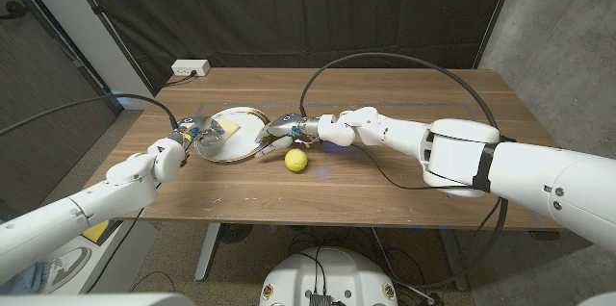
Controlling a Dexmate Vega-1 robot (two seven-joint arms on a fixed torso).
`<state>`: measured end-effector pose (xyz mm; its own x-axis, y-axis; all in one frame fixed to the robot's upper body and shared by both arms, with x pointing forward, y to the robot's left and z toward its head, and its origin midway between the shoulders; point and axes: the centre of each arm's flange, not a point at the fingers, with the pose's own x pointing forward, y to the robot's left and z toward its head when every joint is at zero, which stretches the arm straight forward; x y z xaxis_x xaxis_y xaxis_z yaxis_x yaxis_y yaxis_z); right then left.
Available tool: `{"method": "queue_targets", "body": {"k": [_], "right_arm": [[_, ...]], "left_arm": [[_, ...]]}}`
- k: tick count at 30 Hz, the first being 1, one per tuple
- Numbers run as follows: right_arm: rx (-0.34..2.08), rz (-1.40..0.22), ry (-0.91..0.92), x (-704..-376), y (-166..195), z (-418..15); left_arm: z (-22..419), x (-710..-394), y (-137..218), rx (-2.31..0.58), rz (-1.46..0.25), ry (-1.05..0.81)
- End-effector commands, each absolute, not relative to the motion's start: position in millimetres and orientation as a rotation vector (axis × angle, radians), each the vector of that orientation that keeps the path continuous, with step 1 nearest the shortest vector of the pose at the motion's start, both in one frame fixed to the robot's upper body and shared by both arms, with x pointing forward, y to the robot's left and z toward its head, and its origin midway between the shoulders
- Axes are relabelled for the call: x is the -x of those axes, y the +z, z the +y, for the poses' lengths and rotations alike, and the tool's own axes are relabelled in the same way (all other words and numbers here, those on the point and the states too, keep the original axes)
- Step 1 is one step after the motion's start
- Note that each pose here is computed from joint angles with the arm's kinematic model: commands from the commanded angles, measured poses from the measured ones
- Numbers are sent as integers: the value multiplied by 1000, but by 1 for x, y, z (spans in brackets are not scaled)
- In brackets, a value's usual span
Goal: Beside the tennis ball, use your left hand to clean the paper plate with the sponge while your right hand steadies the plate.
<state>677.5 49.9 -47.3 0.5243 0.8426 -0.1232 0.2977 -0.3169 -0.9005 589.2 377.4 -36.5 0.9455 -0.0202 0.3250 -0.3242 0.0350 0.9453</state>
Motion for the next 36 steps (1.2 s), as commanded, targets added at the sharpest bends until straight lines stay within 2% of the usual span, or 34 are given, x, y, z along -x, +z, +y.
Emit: {"method": "queue_targets", "body": {"k": [1,15,36], "right_arm": [[1864,-931,764,-678,-49,49],[1871,-920,761,-679,-51,50],[1883,-904,751,-682,-49,50]], "left_arm": [[342,-608,-27,-1541,-375,158],[329,-606,-25,-1538,-416,129],[395,-579,-36,-1533,-242,280]]}}
